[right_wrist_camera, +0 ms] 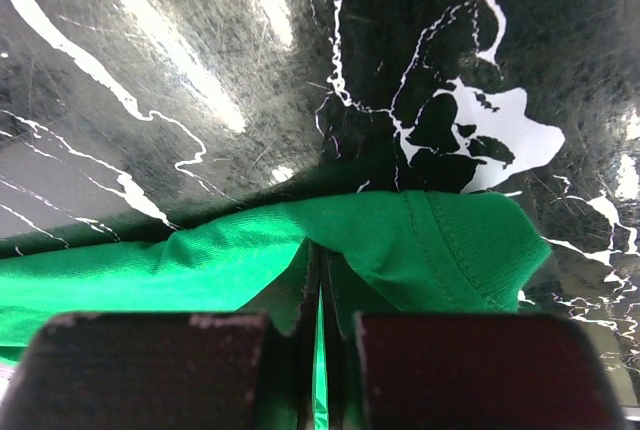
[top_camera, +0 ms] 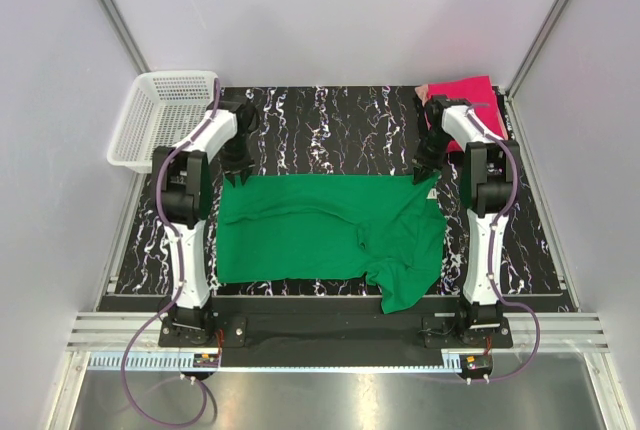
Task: Fold and stack the t-shirts
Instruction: Fold the tshirt
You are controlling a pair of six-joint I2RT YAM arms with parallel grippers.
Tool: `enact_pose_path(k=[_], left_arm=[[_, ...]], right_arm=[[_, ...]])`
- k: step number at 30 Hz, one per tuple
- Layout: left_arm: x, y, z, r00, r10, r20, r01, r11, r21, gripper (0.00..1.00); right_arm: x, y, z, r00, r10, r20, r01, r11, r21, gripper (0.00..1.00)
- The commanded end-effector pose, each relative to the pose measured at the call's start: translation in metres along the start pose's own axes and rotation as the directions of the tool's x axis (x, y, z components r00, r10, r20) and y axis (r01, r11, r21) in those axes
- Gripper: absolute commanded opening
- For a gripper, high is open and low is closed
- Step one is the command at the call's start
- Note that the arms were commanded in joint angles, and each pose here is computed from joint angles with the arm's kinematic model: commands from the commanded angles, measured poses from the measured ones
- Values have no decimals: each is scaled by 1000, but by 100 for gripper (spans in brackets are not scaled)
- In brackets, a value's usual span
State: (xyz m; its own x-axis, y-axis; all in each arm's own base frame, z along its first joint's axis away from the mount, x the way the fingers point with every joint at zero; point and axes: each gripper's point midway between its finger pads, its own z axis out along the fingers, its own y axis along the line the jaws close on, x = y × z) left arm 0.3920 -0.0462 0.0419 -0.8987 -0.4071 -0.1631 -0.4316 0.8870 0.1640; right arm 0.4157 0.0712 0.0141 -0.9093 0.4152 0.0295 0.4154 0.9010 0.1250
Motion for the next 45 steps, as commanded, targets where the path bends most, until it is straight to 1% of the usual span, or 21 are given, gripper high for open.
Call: enact_pose_path(k=[1, 9, 16, 17, 19, 20, 21, 24, 29, 34, 36, 39, 45], left_arm=[[-15, -3, -9, 998, -33, 48, 33, 999, -7, 32], [-24, -18, 2, 998, -52, 31, 52, 999, -2, 29], [-21, -16, 9, 999, -51, 16, 52, 998, -23, 29], [-19, -15, 11, 999, -48, 14, 49, 998, -31, 27], [-14, -13, 18, 999, -47, 0, 47, 998, -41, 17], [-12, -13, 20, 999, -48, -5, 47, 998, -43, 11], [-10, -13, 23, 999, -45, -12, 44, 998, -44, 0], [-11, -15, 28, 999, -46, -13, 45, 998, -45, 0], [-24, -23, 28, 999, -46, 9, 47, 999, -28, 0], [-40, -37, 14, 997, -66, 39, 65, 997, 31, 0], [-41, -41, 13, 997, -65, 29, 64, 997, 45, 0], [-51, -47, 5, 996, -72, 44, 69, 995, 71, 0], [-62, -52, -2, 995, -75, 67, 69, 994, 86, 0]], right_arm=[[-10, -1, -2, 1000, 8, 23, -8, 1000, 14, 3], [-21, 5, -1, 1000, -2, 29, 2, 1000, 2, 0], [-23, 10, -8, 1000, -3, 26, 4, 1000, -16, 0], [-23, 11, -8, 1000, -6, 29, 7, 1000, -14, 0], [-24, 10, -6, 1000, -4, 24, 4, 1000, -11, 0], [-24, 10, -5, 1000, -6, 22, 6, 1000, -11, 0], [-23, 10, -4, 1000, -5, 19, 5, 1000, -9, 0], [-24, 11, -2, 1000, 4, 20, -4, 1000, -8, 0], [-29, 14, 0, 1000, 7, 21, -7, 1000, -12, 0], [-35, 16, 1, 1000, 10, 24, -10, 1000, -6, 0], [-38, 19, -4, 999, 15, 28, -15, 1000, -16, 0], [-45, 24, -11, 999, 14, 47, -13, 1000, -25, 0], [-57, 27, -15, 998, 20, 60, -18, 1000, -22, 0]])
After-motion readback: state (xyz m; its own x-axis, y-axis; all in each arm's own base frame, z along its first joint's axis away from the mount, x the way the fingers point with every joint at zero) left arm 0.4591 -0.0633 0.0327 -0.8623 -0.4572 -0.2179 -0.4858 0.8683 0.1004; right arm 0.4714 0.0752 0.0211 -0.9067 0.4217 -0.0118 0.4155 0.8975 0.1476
